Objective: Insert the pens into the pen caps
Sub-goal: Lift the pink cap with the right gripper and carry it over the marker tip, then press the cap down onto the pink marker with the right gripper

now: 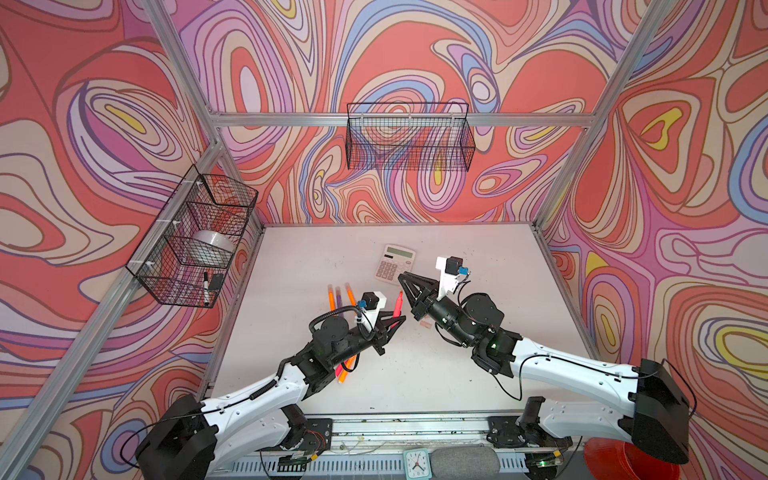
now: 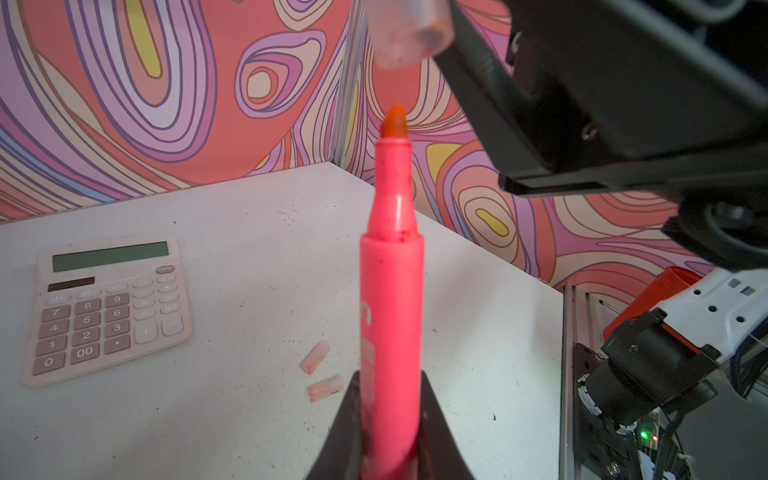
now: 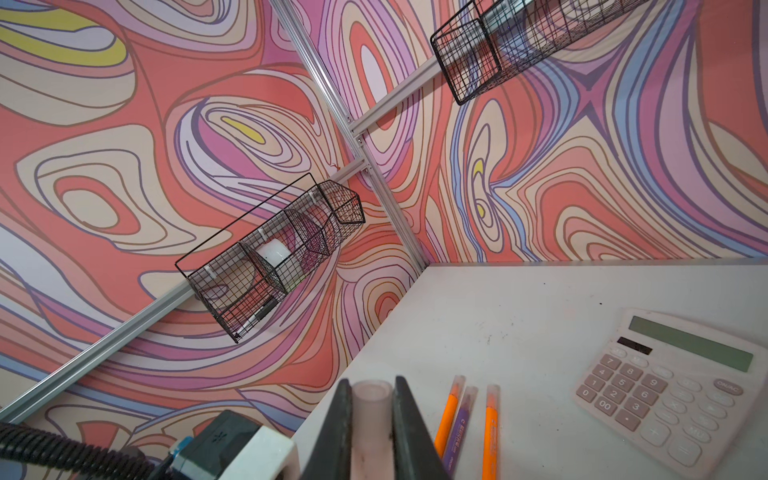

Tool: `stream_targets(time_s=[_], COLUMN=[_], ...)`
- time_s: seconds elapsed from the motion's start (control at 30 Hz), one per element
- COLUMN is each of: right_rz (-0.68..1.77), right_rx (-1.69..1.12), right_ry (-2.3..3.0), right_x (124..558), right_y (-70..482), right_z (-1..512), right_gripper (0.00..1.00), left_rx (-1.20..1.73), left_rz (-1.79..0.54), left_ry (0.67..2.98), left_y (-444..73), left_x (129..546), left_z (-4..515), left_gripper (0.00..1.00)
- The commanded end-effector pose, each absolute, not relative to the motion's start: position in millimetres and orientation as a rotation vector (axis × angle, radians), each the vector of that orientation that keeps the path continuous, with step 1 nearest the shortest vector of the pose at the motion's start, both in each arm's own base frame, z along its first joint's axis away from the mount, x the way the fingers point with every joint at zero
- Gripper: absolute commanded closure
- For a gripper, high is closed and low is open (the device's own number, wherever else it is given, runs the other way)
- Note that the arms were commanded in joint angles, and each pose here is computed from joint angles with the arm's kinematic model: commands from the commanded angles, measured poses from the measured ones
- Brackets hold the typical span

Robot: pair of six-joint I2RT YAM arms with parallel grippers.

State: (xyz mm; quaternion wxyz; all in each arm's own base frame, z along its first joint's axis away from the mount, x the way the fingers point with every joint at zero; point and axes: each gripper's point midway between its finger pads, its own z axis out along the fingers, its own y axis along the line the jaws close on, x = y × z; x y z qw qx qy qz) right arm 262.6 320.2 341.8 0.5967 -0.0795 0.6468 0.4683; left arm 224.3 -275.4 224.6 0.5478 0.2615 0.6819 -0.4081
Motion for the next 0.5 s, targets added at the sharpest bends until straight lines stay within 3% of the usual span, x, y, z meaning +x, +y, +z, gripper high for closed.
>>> stream_targets(time_s=[0.0,0.47], right_rz=[1.075,1.113], right_rx=[-0.185,-0.176], right_ry=[1.504,1.523], right_x=[261,257], right_y=[320,325], right_z=[333,310], right_gripper=[1.00,1.00], left_rx=[0.607,0.563], left_rz=[-0.986,-0.981], left_ry=[1.540,1.556], left_y=[-277,-274], left_x=[225,230], left_z=[247,246], left_gripper=[1.00,1.00])
